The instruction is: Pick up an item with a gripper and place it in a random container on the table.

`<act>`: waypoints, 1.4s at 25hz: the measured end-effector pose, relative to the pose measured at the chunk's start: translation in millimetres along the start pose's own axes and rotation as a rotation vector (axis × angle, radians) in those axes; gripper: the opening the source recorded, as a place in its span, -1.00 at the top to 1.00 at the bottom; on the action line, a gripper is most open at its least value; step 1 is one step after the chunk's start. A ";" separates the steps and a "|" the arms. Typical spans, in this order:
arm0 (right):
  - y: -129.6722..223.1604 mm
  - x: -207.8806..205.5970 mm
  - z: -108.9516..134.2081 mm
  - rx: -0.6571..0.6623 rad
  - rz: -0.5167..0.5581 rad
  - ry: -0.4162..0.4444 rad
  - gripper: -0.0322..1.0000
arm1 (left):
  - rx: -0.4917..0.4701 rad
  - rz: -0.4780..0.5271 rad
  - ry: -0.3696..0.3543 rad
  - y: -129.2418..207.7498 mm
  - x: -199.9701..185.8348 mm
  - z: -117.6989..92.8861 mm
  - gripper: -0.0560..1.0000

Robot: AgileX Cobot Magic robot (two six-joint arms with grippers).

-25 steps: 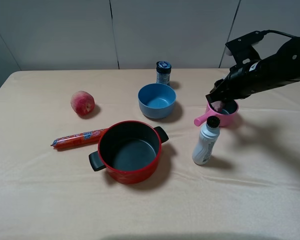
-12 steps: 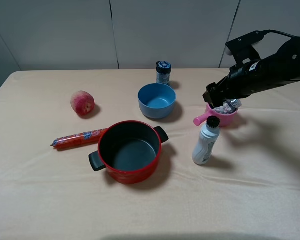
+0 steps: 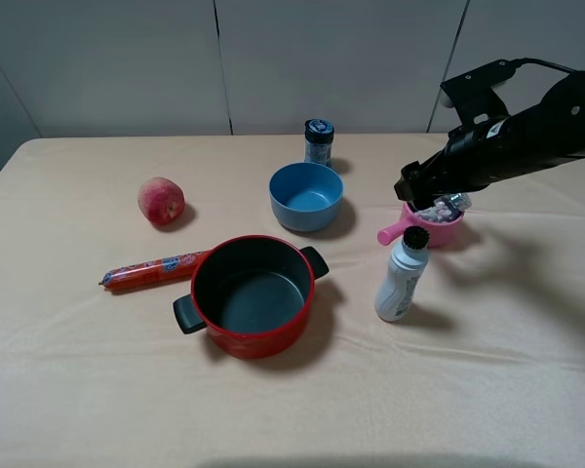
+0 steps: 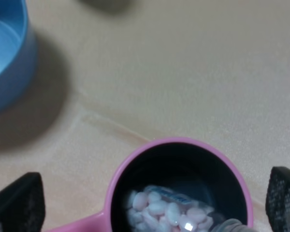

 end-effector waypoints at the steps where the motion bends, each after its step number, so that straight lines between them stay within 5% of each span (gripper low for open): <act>1: -1.9 -2.7 0.1 0.000 -0.007 -0.001 -0.41 | 0.000 0.000 0.000 0.0 0.0 0.0 -0.98; 22: -34.4 -114.1 6.9 0.076 -0.141 -0.049 -0.41 | 0.000 0.000 0.000 0.0 0.0 0.0 -0.98; 35: 11.8 -162.2 6.2 0.101 -0.185 -0.047 -0.41 | 0.000 0.000 0.000 0.0 0.0 0.0 -0.98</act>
Point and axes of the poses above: a point on each arm's last joint axis where the gripper is mounted, x pointing out along that axis toward the gripper, z along the wrist's bending axis when the last joint is at zero, y = z × x, the point moved 5 cm from there along x, pointing out along that axis toward the gripper, and after that the axes turned 11 degrees about x, right-handed, at the moved point
